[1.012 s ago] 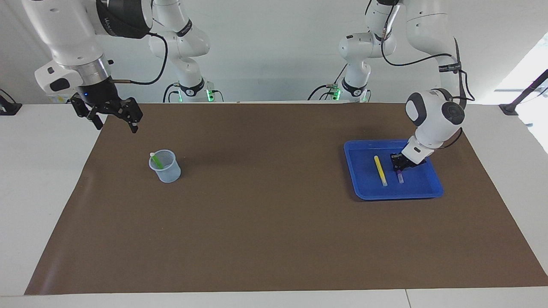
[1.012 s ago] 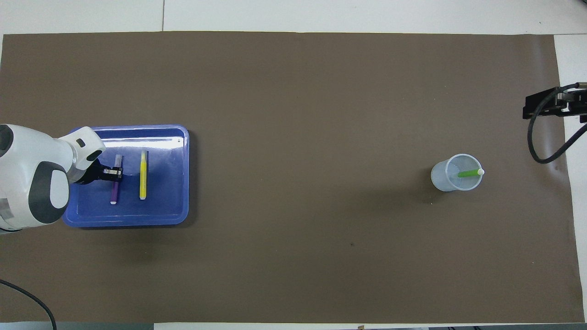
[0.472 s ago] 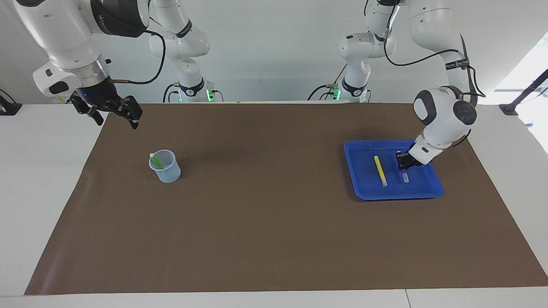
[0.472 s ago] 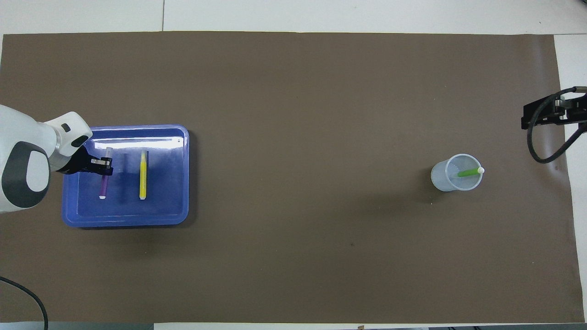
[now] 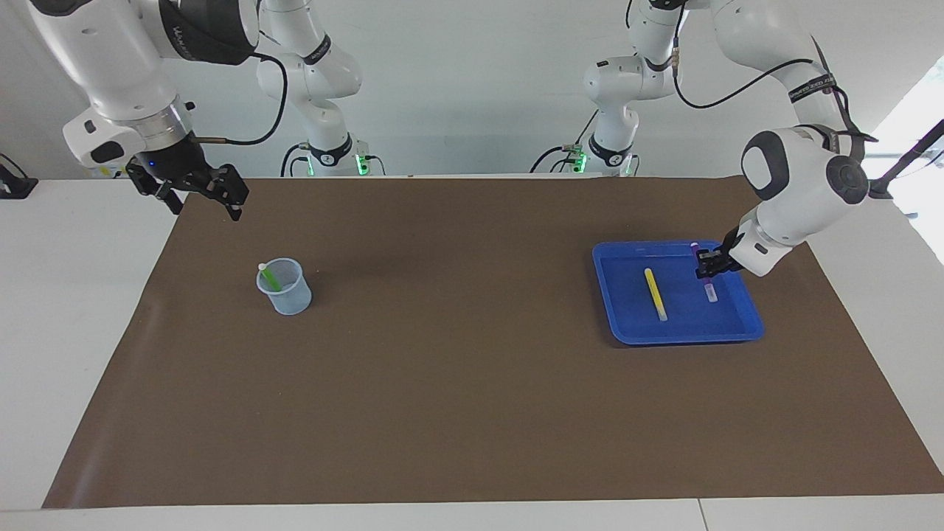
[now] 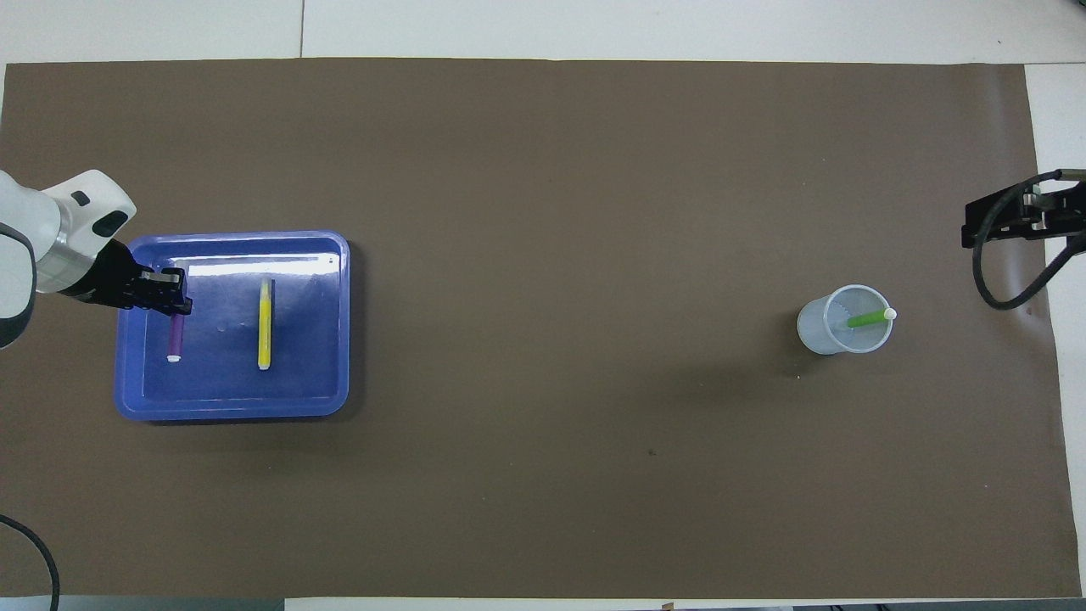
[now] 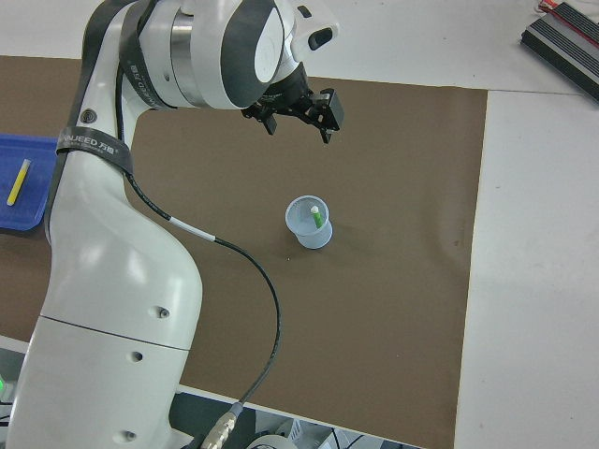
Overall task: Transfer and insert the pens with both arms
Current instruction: 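Grasp the purple pen in the tray with the left gripper, then lift the purple pen with the left gripper while the right gripper approaches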
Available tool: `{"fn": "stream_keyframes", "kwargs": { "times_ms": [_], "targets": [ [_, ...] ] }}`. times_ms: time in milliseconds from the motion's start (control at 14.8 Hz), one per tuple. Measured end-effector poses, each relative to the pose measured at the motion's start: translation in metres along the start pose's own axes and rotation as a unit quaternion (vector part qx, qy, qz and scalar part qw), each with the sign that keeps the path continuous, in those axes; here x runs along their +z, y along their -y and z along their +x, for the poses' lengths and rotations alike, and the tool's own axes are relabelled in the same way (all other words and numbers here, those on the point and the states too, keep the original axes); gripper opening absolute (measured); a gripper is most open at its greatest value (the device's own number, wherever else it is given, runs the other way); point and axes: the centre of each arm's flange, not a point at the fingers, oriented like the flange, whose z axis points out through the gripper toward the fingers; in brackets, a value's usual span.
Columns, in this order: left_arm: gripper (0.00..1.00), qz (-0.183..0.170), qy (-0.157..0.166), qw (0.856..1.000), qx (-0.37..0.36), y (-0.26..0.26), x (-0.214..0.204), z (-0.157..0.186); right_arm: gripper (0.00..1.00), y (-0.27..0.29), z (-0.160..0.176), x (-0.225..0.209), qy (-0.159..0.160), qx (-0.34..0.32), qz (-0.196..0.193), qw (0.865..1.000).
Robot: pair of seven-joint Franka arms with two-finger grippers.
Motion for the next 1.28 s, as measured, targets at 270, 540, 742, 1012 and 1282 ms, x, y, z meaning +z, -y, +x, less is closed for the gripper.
{"fn": "stream_keyframes", "kwargs": {
  "times_ms": [270,540,742,1012,1282],
  "targets": [
    [0.17,-0.071,0.032,0.988,-0.13,-0.039,-0.041,-0.017,1.0,-0.001,-0.008,-0.004,0.0,0.0,0.001,1.0],
    [0.17,-0.155,0.071,0.945,-0.278,-0.071,-0.08,-0.047,1.0,-0.001,-0.012,-0.003,0.003,0.002,0.001,1.0],
    [0.17,-0.197,0.102,0.905,-0.364,-0.104,-0.102,-0.065,1.0,0.007,-0.014,-0.003,0.004,-0.002,0.017,1.0],
    [0.17,-0.228,0.164,0.838,-0.467,-0.151,-0.114,-0.08,1.0,0.051,-0.022,-0.011,0.009,0.019,0.08,0.997],
    [0.17,-0.263,0.211,0.777,-0.531,-0.182,-0.12,-0.092,1.0,0.105,-0.033,-0.022,0.034,0.008,0.19,0.981]
  ]
}}
